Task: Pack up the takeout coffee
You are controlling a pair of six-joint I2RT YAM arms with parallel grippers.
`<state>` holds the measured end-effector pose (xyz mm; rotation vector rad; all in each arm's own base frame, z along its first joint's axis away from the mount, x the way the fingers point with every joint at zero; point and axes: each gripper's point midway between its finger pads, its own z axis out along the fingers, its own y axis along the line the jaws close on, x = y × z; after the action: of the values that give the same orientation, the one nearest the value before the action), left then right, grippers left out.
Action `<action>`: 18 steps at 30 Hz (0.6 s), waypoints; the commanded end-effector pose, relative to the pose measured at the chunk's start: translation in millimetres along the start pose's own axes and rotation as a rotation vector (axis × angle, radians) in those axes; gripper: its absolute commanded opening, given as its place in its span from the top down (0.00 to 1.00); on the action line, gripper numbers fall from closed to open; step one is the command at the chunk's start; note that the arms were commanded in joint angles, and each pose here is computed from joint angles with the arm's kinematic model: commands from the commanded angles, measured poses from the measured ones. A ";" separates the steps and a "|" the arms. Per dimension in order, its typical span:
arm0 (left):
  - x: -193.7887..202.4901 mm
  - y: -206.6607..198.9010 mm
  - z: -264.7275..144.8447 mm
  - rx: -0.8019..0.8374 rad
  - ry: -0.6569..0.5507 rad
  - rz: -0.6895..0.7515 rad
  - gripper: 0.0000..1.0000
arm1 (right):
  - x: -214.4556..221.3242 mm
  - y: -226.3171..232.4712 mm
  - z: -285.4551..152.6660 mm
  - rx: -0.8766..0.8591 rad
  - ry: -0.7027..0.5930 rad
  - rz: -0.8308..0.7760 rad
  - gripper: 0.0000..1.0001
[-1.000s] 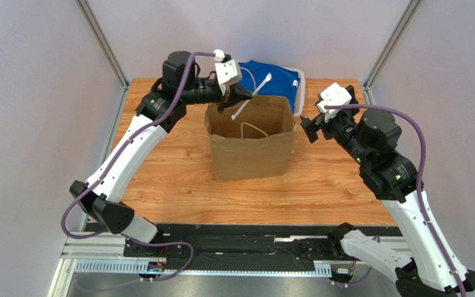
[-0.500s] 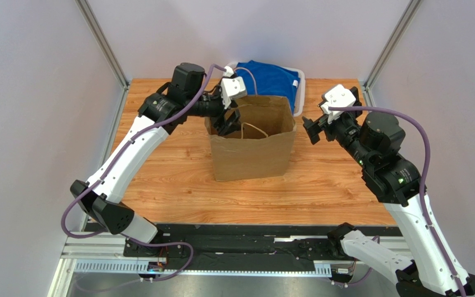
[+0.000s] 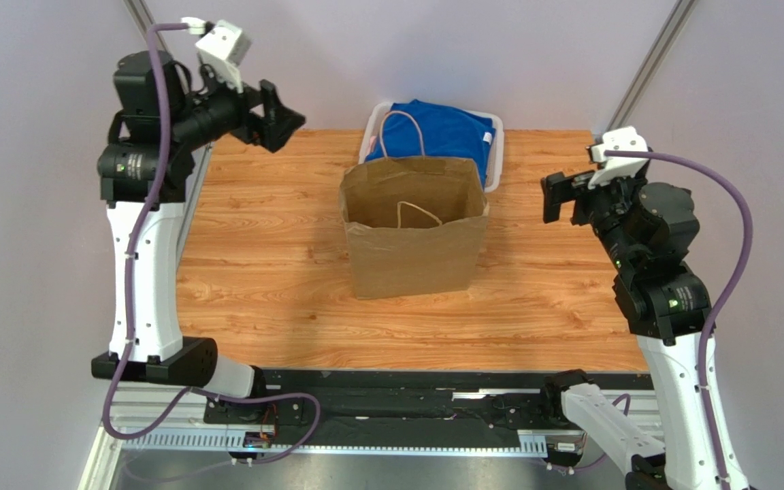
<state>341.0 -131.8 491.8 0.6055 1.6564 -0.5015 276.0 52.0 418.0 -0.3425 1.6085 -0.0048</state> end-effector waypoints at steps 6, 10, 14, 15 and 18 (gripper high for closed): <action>130.9 67.4 -47.4 -0.174 0.332 -0.520 0.03 | 53.2 -34.3 -9.8 0.176 0.199 0.177 0.00; 196.1 79.4 -63.9 -0.262 0.455 -0.540 0.02 | 95.9 -37.6 -6.4 0.181 0.314 0.288 0.00; 235.0 69.0 -81.9 -0.314 0.516 -0.481 0.02 | 133.7 -28.7 -9.7 0.144 0.395 0.341 0.00; 252.9 66.9 -84.2 -0.321 0.548 -0.488 0.01 | 139.5 -27.7 -11.1 0.142 0.406 0.348 0.00; 270.3 59.6 -89.6 -0.329 0.570 -0.494 0.01 | 157.2 -19.5 -14.0 0.121 0.440 0.360 0.00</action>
<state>288.8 -5.6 229.5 -0.0030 2.4791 -0.5328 270.8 -17.5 273.4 0.0625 2.0820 0.0146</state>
